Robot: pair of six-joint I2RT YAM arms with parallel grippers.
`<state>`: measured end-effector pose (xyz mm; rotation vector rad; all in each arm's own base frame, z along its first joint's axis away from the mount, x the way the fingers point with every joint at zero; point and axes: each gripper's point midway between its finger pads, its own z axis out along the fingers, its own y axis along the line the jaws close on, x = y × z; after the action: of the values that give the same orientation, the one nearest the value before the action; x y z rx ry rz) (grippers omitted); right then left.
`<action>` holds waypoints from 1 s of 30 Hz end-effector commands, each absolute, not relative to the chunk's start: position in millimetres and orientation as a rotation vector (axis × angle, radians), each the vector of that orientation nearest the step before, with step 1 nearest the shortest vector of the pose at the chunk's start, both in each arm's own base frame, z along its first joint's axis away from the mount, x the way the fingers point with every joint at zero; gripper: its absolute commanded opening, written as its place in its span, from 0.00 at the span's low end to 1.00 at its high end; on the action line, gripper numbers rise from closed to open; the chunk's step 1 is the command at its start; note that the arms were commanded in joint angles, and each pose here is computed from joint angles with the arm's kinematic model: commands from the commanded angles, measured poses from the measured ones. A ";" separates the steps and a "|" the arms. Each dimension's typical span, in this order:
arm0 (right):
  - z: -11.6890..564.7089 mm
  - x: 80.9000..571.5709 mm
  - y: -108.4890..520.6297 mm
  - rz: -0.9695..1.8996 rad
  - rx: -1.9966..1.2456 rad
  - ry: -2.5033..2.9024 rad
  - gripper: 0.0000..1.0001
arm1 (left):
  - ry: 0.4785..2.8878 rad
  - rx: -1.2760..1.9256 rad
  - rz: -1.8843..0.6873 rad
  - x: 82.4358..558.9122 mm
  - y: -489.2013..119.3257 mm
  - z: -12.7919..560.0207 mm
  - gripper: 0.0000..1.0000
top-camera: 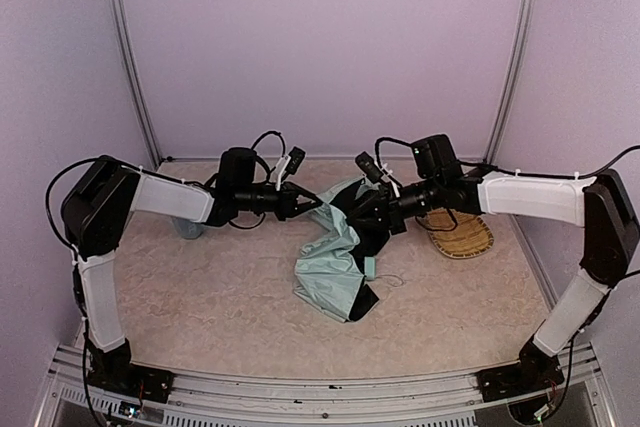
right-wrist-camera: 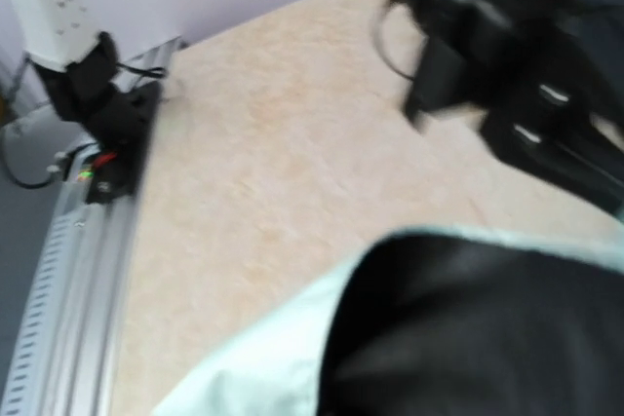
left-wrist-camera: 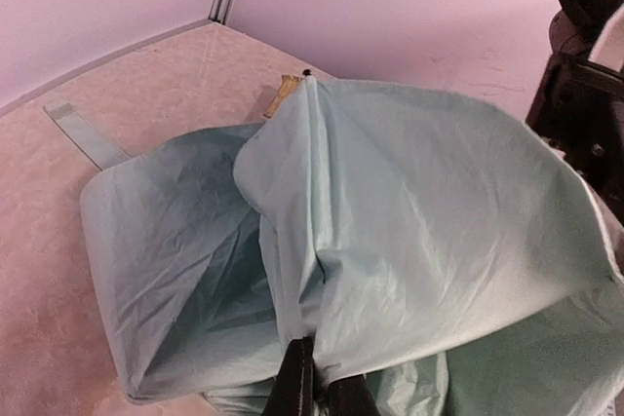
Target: Put away the umbrella
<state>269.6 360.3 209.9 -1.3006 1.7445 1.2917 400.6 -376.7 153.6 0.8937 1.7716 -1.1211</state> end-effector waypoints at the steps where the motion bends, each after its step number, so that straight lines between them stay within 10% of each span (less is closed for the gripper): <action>1: 206.9 242.0 317.4 1.425 -1.122 1.914 0.00 | 1.917 0.562 -0.743 474.7 -274.4 132.0 0.00; 9: 106.5 318.5 190.4 0.910 -0.305 2.477 0.00 | 1.783 0.759 -0.712 437.5 -291.2 168.5 0.00; 16: 159.9 331.4 186.5 0.770 -0.397 2.383 0.29 | 1.753 0.845 -0.607 425.1 -308.7 181.9 0.00; 30: 272.1 366.4 341.8 0.450 -0.551 2.095 0.75 | 1.768 0.767 -0.338 405.2 -331.7 218.3 0.00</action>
<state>352.4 330.2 309.0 -0.5922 1.9973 0.5856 404.1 -331.0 191.7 0.8127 1.7926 -0.4753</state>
